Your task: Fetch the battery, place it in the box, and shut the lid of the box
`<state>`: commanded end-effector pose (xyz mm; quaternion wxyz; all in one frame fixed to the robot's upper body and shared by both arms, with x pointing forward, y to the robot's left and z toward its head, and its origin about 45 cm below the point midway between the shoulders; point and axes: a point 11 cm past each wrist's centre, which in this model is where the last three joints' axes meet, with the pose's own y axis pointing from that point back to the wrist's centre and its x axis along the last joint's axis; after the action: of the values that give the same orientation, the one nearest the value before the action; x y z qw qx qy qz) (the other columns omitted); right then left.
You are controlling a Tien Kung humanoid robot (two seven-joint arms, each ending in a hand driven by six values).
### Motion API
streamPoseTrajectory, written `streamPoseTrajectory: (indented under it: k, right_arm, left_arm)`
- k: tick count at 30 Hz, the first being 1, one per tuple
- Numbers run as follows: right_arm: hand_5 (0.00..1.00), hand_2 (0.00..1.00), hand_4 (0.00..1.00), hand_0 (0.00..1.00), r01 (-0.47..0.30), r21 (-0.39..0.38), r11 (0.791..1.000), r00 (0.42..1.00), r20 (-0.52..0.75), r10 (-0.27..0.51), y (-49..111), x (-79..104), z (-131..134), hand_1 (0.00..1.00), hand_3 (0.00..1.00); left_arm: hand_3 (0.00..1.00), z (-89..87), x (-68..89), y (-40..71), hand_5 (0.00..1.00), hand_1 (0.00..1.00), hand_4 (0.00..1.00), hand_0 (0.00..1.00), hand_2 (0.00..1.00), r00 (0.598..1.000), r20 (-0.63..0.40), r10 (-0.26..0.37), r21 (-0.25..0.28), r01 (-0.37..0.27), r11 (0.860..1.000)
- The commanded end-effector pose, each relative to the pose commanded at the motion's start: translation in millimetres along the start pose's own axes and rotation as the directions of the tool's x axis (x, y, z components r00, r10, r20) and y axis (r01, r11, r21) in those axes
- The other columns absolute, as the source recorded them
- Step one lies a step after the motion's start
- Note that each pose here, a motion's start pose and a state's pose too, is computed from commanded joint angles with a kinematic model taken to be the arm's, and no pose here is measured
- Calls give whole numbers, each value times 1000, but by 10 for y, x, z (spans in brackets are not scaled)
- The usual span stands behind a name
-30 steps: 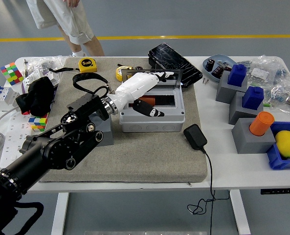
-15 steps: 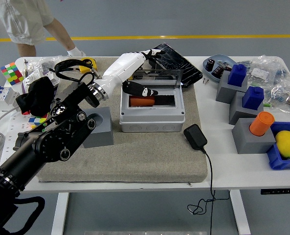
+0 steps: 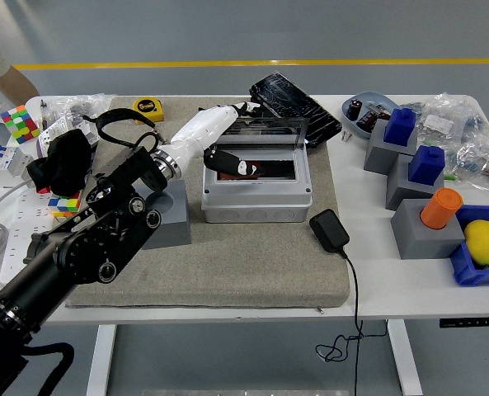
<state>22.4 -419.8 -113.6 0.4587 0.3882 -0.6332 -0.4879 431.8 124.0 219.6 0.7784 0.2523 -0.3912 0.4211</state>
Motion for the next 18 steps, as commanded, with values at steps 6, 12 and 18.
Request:
streamPoseTrajectory:
  k: [6, 12, 18]
  right_arm:
    - [541, 737, 998, 765, -1, -2, 1000, 1000, -3, 1, 0, 5, 7, 724, 756]
    - [541, 736, 998, 766, -2, -2, 1000, 1000, -1, 2, 0, 8, 11, 725, 756]
    - [541, 737, 998, 766, -1, -2, 1000, 1000, -3, 1, 0, 5, 14, 724, 756]
  left_arm:
    - [874, 104, -154, 49, 304, 817, 998, 822, 841, 998, -29, -53, 11, 53, 999]
    - [872, 231, -314, 119, 318, 804, 998, 808, 838, 994, -53, -93, -4, 93, 996]
    - [869, 300, -464, 194, 305, 805, 998, 807, 842, 987, -85, -133, -8, 133, 991]
